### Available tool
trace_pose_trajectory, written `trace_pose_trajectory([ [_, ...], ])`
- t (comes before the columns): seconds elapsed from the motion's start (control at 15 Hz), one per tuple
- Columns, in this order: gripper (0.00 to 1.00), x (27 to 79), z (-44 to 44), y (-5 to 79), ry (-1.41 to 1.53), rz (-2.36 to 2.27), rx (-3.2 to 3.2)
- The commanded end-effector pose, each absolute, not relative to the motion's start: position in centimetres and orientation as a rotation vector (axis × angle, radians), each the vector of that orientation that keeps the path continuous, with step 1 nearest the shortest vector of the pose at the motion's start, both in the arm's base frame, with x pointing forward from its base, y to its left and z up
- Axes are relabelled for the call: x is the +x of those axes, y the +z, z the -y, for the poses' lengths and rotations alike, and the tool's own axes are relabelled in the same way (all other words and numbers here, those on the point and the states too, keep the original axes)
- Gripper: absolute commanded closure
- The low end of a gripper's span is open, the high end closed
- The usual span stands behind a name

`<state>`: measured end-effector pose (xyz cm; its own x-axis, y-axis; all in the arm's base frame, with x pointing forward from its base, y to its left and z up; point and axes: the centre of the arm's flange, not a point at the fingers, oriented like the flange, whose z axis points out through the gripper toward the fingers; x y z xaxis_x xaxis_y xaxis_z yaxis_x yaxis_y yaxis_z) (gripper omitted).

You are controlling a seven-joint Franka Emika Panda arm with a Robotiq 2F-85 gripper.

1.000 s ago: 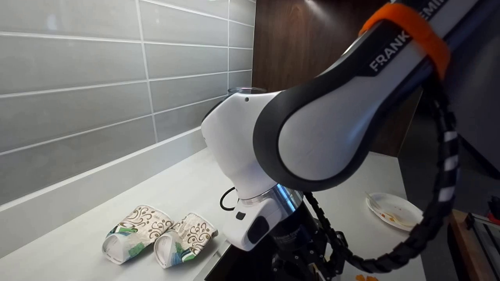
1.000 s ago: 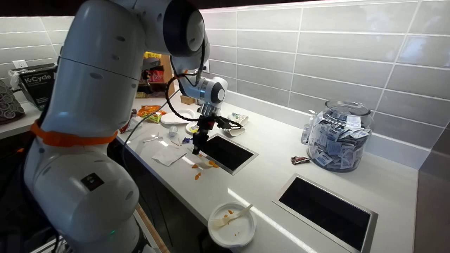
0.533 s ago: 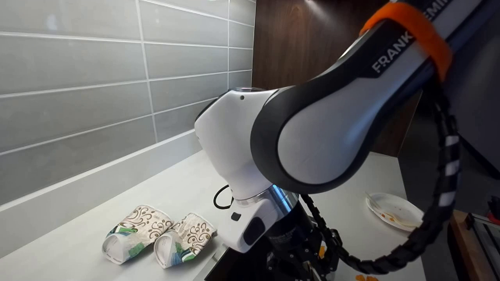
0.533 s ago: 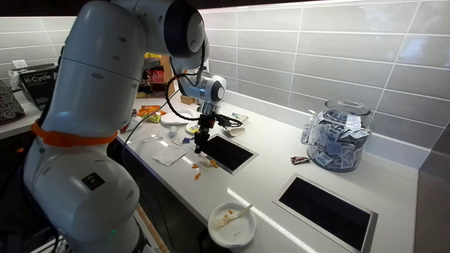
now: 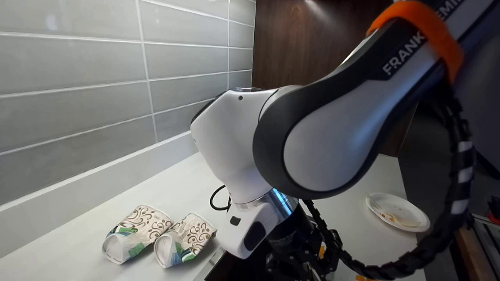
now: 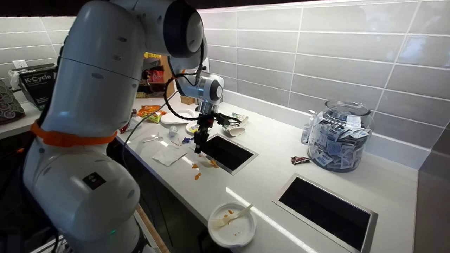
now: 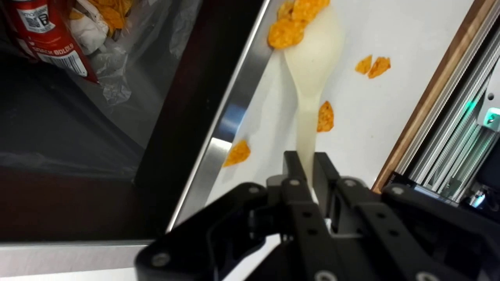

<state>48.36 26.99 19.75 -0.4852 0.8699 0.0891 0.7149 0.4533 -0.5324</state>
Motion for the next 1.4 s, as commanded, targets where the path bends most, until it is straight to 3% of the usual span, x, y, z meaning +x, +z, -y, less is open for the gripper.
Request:
trace_pose_trajectory([
  [0.0,0.97,49.3,-28.1,20.3,0.620,2.438,-1.326],
  [1.33,0.97,49.6,-28.9,24.1,0.559,2.533,-1.443],
])
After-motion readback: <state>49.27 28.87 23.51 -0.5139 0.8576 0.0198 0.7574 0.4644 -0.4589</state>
